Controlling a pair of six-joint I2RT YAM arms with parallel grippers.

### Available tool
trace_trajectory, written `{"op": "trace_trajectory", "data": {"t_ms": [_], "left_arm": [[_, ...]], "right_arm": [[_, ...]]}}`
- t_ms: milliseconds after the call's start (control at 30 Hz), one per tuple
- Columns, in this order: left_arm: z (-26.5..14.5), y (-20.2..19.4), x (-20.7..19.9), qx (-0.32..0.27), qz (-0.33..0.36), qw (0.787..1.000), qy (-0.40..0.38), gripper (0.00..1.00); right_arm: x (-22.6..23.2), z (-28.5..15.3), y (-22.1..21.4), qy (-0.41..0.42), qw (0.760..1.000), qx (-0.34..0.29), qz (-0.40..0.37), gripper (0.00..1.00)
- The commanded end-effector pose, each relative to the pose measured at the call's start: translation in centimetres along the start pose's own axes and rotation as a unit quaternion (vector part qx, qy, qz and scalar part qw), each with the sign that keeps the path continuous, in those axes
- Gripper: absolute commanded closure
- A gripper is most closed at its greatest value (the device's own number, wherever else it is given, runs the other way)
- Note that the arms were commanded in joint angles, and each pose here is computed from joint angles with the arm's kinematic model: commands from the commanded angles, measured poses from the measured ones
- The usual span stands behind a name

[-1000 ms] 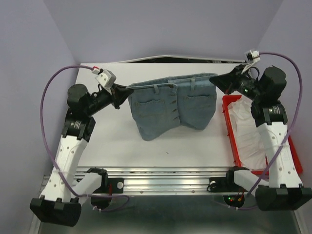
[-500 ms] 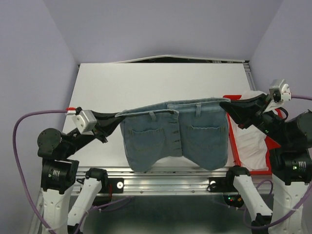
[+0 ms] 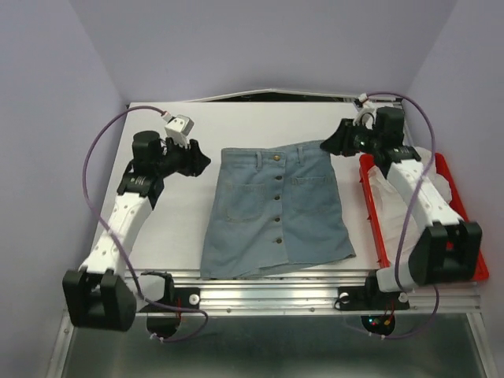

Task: Fold and stack the skirts
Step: Flatten the skirt out

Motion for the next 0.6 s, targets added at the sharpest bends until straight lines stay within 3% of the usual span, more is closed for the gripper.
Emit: {"op": "trace_trajectory", "data": {"t_ms": [0,33,100,133,167,200,267,433,567], "left_arm": [[2.5,0.8,9.8,-0.001,0.029,0.980,0.197,0.35],[4.3,1.2,12.7,0.027,0.020,0.973,0.230,0.27],[5.3,3.4,14.6,0.047,0.014,0.970,0.238,0.22],[6.4,2.1,15.6,0.074,0.001,0.969,0.235,0.22],[6.6,2.5,15.8,0.077,0.001,0.970,0.232,0.22],[6.6,2.5,15.7,0.083,0.001,0.971,0.225,0.22],[5.8,2.3,14.8,0.080,0.005,0.972,0.221,0.22],[4.3,-2.4,11.1,0.109,-0.011,0.979,0.169,0.22],[3.2,-4.8,7.1,0.123,-0.016,0.986,0.111,0.24]], "right_arm": [[-6.0,5.7,7.0,-0.146,0.983,-0.086,-0.072,0.41],[-6.7,7.0,7.6,-0.160,0.982,-0.079,-0.069,0.36],[-9.0,9.2,9.5,-0.205,0.975,-0.062,-0.060,0.26],[-10.7,9.9,8.8,-0.237,0.969,-0.037,-0.054,0.25],[-10.3,9.5,9.6,-0.239,0.968,-0.039,-0.067,0.22],[-10.7,9.7,9.5,-0.244,0.967,-0.027,-0.073,0.05],[-10.5,9.3,9.0,-0.256,0.963,-0.005,-0.086,0.00],[-9.5,7.2,5.4,-0.222,0.965,0.067,-0.122,0.04],[-7.5,6.1,-0.5,-0.157,0.964,0.178,-0.122,0.22]]}}
Point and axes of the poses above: each gripper's point midway between its finger pads, its own z axis out along the fingers, its own x axis along the line the jaws close on, y = z × x, the point moved 5 cm from there along -z, back along the fingers, and after that the axes turned 8 degrees about z, right-handed, at the moved point
